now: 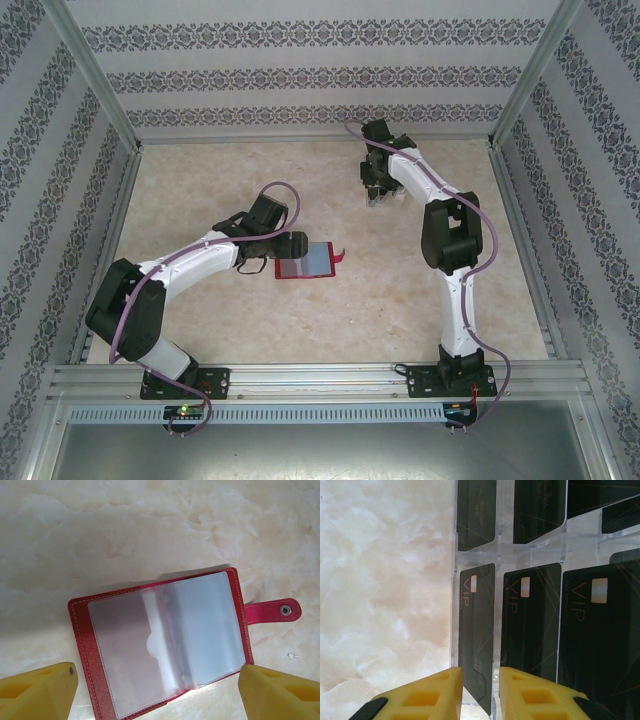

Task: Put the credit cards into the card holder

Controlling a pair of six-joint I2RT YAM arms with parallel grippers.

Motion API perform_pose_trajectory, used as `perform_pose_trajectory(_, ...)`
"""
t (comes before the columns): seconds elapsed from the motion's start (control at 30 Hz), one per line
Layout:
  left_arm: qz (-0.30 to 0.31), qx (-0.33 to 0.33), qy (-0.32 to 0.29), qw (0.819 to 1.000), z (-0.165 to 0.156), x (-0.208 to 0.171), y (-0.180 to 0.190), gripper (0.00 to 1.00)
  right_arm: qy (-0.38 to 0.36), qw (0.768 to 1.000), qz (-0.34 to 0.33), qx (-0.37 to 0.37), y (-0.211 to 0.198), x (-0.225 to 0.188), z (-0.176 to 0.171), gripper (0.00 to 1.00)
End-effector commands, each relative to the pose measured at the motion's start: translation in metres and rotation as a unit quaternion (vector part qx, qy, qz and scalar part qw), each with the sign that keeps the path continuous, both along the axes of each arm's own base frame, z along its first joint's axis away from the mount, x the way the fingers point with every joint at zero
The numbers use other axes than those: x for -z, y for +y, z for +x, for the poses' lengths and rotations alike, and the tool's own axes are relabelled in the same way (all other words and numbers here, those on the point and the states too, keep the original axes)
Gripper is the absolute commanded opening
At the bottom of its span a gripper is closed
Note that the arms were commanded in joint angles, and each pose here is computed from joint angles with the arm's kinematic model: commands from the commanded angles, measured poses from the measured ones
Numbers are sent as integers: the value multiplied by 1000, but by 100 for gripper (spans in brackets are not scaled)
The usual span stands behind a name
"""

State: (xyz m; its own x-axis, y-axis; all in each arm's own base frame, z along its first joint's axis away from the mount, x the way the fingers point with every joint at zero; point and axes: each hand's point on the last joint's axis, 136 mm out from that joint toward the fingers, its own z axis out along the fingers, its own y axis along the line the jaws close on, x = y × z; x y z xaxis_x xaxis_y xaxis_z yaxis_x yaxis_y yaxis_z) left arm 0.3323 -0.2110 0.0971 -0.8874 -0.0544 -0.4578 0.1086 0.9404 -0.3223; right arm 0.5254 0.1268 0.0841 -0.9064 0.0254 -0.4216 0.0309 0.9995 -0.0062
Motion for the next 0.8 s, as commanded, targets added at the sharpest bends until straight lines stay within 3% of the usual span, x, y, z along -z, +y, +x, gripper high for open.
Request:
perform_pose_trajectory(0.0,0,-10,1,1000,6,-2,3,84,-25,1000,6,-10,5,-29,-2,26)
perform_pose_trajectory(0.2,-3,-10,1,1000,7,0,2,84,-48,999,4,-1,-5,-52,0,26)
perform_pose_trajectory(0.77,-2,-10,3,1000,8,2,1,85,-12,999,-41,8,-27,-21,4,26)
